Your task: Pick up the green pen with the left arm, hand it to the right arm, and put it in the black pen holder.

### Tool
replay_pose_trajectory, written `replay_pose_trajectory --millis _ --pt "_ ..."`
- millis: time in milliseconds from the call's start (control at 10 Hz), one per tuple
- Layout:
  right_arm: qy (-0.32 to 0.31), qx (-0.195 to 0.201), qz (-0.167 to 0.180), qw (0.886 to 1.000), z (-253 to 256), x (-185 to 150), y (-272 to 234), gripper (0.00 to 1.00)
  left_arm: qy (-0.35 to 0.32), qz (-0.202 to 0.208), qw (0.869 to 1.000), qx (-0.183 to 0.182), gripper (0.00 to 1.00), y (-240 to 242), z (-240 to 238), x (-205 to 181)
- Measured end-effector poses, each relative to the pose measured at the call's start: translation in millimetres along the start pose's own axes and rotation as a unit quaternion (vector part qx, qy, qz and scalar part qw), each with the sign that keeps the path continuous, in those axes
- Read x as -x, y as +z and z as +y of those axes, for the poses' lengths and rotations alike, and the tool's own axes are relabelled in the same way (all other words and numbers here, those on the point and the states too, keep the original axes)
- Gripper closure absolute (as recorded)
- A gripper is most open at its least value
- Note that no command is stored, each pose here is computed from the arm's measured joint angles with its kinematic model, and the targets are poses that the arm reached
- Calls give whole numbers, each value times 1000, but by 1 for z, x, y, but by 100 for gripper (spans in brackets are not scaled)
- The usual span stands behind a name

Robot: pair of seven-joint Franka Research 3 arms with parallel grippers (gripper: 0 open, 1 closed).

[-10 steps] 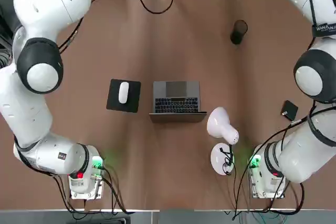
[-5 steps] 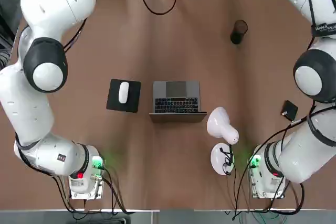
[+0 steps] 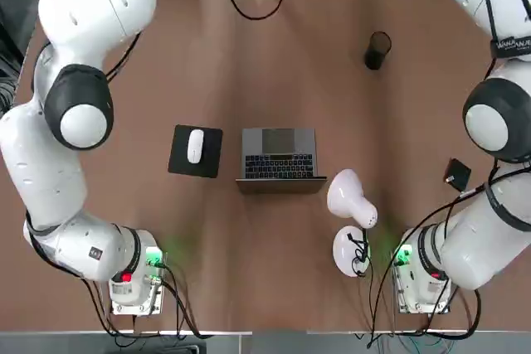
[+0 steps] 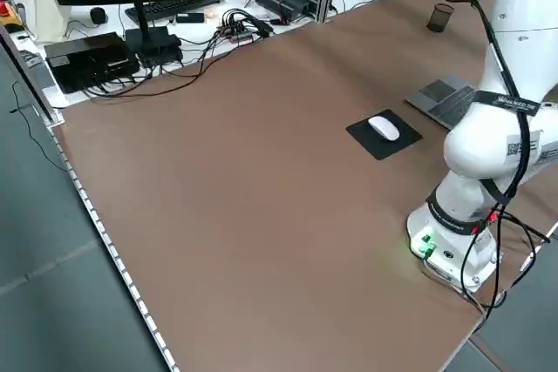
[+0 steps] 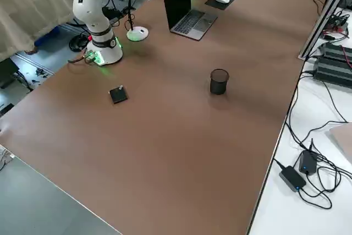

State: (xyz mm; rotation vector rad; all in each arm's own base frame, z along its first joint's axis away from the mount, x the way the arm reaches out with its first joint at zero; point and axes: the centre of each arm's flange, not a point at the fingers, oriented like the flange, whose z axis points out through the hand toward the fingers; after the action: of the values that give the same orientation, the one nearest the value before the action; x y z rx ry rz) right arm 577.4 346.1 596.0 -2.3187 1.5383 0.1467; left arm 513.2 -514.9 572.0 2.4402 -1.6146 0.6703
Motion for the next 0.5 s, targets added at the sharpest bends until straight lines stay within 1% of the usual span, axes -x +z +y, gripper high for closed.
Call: replay_pose_trajectory --millis 200,500 --pt "1 4 1 1000 1 -1 2 53 -1 2 1000 -1 82 -1 -1 -1" --pt "1 3 1 1000 1 -1 2 56 0 2 1000 -1 82 -1 0 -1"
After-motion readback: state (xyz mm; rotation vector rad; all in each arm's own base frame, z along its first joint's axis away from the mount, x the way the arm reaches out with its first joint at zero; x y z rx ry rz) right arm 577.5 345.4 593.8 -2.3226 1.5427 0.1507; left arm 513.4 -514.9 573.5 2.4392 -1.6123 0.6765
